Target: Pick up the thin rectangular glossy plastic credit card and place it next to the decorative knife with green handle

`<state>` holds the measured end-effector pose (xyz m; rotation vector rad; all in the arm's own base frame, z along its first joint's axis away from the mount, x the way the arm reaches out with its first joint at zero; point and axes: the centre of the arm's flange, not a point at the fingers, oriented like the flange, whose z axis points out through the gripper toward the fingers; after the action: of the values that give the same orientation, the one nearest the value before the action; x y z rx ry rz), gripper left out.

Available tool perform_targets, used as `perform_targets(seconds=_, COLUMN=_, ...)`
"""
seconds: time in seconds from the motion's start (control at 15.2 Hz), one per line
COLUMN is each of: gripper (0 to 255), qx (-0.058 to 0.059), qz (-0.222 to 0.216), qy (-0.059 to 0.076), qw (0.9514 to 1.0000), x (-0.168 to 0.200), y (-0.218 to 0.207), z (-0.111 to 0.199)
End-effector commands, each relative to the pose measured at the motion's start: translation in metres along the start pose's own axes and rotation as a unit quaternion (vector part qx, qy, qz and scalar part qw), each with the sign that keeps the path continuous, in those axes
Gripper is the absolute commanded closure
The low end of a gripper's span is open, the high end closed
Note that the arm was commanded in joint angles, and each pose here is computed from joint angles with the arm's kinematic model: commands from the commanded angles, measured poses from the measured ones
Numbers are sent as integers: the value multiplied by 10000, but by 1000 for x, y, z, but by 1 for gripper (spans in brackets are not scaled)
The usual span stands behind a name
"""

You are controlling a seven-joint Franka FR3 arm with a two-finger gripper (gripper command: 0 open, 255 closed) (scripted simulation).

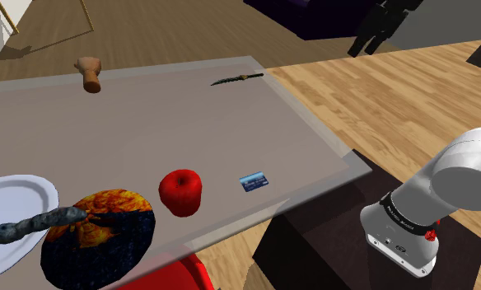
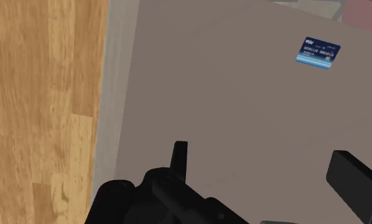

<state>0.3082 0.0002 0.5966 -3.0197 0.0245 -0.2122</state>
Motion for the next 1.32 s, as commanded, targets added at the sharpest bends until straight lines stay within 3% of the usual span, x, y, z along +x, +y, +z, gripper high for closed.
perform_targets(seconds=0.0, gripper=0, qx=0, qz=0, qy=0, qw=10000, x=0, y=0, z=0)
perform_targets(seconds=0.26, gripper=0, qx=-235, qz=-789, qy=-400, qw=9958, x=38, y=-39, z=35)
perform_targets(seconds=0.4, gripper=0, qx=-352, qz=-1181, qy=-598, qw=9906, x=53, y=-60, z=54)
perform_targets(seconds=0.59, gripper=0, qx=-526, qz=-1764, qy=-894, qw=9788, x=71, y=-92, z=85)
perform_targets(seconds=0.73, gripper=0, qx=-641, qz=-2149, qy=-1089, qw=9684, x=80, y=-114, z=107)
perform_targets(seconds=0.92, gripper=0, qx=-810, qz=-2717, qy=-1377, qw=9490, x=89, y=-148, z=141)
perform_targets(seconds=1.06, gripper=0, qx=-921, qz=-3089, qy=-1565, qw=9336, x=91, y=-169, z=164)
perform_targets(seconds=1.25, gripper=0, qx=-1084, qz=-3634, qy=-1842, qw=9068, x=90, y=-201, z=201)
